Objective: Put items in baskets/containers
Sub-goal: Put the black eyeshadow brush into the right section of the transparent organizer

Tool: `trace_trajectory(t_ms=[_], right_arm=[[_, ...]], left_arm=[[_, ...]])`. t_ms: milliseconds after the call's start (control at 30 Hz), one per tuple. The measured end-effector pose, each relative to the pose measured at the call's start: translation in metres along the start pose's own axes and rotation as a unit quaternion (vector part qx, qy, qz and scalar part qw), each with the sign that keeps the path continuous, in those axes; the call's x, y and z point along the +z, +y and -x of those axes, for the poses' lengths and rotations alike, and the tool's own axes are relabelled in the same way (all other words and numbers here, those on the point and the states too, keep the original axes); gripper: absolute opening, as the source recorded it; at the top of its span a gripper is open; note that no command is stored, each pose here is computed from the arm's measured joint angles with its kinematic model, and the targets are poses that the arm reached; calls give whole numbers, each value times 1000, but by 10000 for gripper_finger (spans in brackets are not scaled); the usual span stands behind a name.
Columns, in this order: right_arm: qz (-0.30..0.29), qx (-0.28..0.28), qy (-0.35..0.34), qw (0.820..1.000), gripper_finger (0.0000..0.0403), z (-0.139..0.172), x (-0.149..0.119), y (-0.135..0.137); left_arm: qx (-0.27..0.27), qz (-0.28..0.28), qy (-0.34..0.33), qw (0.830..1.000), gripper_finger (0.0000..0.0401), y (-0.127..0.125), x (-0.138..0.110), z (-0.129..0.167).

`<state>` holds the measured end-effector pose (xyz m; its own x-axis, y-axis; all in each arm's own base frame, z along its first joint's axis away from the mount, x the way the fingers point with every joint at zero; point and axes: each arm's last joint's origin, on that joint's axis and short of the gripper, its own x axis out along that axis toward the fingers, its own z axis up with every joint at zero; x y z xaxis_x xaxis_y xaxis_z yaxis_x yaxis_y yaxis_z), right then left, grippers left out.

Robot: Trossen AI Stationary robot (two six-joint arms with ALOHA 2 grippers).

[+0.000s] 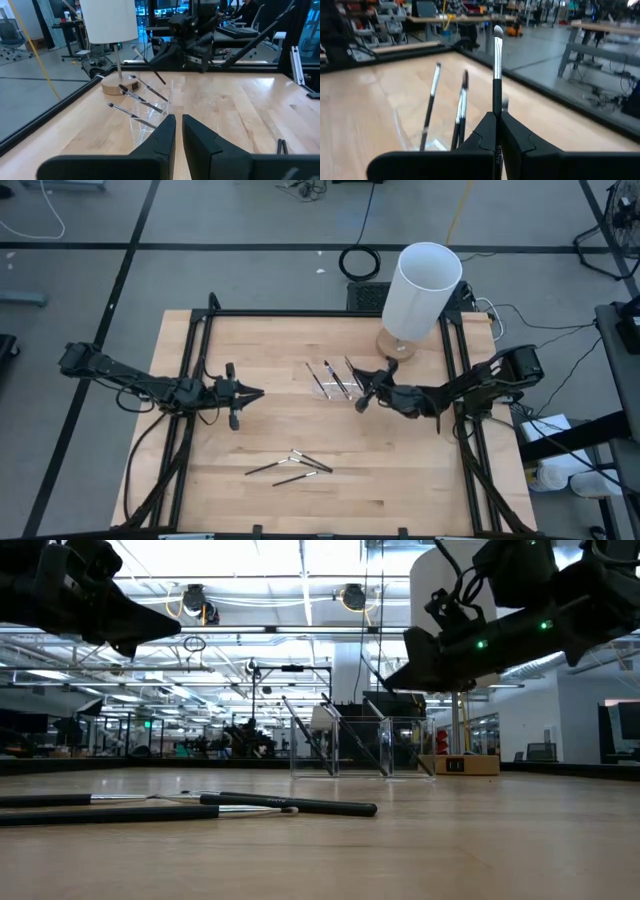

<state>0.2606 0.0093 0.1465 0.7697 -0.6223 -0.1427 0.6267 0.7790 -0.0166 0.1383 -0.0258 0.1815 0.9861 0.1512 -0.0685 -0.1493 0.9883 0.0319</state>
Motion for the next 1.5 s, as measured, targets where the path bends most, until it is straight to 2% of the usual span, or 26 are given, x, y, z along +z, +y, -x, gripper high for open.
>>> trace_trajectory(t_ms=[100,667,867,1033,1233,1500], right_arm=[[-9,-7,21,1000,0,0,-5,-1],[-22,-19,33,999,0,2,-9,0],[-37,-42,22,998,0,3,-9,0],[-39,-74,-3,996,0,5,-21,9],[-28,-75,-27,996,0,4,-31,17],[-20,-59,-17,998,0,3,-36,19]], left_arm=[[0,1,-1,1000,42,0,0,0],[17,-1,-1,1000,42,1,0,0],[17,-1,-1,1000,42,1,0,0],[17,-1,0,1000,42,1,0,0],[17,-1,-1,1000,42,1,0,0],[17,-1,0,1000,42,1,0,0]])
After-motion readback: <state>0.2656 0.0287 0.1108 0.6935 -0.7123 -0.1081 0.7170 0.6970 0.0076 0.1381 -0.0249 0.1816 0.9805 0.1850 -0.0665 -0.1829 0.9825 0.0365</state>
